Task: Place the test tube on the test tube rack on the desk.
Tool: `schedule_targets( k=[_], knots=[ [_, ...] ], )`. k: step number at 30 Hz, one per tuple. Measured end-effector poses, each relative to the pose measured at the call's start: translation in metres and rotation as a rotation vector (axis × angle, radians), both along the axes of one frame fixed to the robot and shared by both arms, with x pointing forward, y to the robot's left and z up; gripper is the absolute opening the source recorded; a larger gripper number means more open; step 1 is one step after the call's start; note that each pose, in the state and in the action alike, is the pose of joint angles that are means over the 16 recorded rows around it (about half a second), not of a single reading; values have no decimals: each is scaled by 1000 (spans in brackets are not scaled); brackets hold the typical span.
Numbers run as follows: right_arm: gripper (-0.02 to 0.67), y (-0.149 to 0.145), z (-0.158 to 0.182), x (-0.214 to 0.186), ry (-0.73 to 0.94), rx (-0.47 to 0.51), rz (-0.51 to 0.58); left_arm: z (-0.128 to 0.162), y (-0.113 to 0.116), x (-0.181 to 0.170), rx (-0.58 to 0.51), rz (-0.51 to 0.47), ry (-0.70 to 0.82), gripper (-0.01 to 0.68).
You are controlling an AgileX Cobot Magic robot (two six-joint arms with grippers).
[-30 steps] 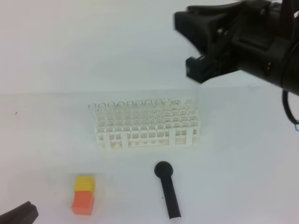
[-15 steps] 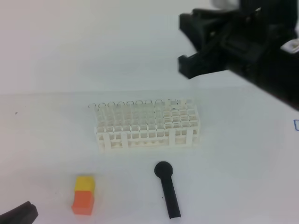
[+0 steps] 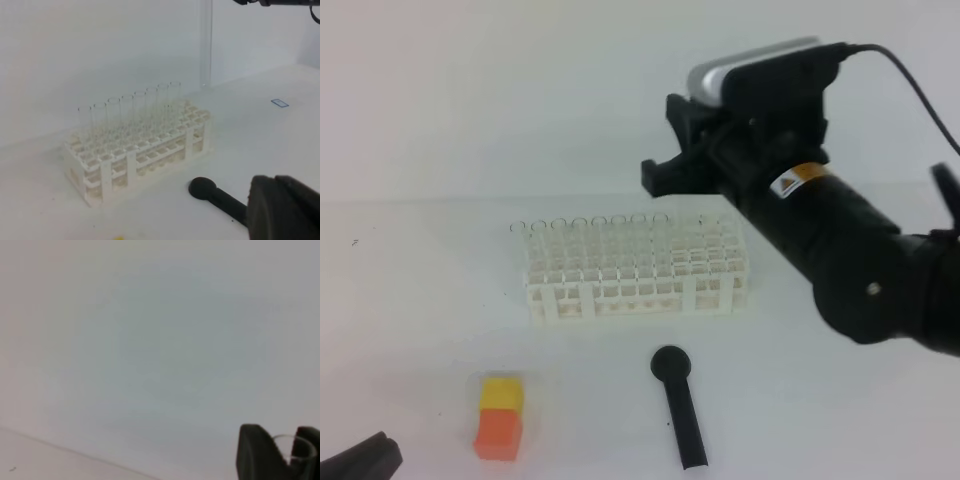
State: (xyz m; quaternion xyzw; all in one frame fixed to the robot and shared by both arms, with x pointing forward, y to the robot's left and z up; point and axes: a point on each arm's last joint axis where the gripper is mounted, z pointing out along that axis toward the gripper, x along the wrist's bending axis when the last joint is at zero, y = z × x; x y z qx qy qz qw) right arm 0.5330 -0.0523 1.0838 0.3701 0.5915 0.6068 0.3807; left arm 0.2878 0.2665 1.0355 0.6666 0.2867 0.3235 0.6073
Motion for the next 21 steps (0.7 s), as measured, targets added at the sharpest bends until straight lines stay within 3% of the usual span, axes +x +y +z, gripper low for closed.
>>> schedule_targets(
  k=[11, 21],
  knots=[
    [125, 12, -31, 15, -122, -53, -23, 0, 0, 0, 3, 2, 2, -1],
    [125, 15, -62, 27, -112, -49, -86, -3, 0, 1, 14, 7, 14, -1]
  ],
)
